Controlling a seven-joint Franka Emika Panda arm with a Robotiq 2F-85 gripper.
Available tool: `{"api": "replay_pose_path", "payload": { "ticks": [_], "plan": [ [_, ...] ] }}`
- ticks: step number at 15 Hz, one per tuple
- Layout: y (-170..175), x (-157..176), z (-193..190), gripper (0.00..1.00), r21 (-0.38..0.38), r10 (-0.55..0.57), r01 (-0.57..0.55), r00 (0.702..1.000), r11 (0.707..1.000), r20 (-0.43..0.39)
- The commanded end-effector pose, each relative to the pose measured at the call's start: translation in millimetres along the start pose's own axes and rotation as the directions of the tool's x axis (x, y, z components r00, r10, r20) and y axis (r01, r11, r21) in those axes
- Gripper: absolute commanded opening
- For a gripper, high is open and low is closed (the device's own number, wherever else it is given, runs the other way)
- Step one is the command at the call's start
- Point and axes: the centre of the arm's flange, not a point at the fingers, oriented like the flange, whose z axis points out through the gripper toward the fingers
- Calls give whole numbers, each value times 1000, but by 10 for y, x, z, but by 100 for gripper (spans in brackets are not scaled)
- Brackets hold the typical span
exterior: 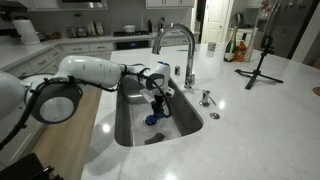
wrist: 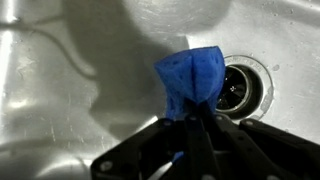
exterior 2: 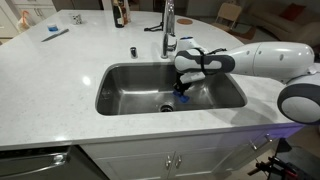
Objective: Put the blue sponge in the sink
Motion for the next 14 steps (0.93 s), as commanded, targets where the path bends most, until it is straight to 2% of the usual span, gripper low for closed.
{"api": "replay_pose_path", "payload": {
  "ticks": [1, 14],
  "plan": [
    [-71, 262, -21, 2, 21, 28, -28, 999, 999, 15],
    [-239, 503, 217, 2, 35, -1, 3, 999, 999, -51]
  ]
}}
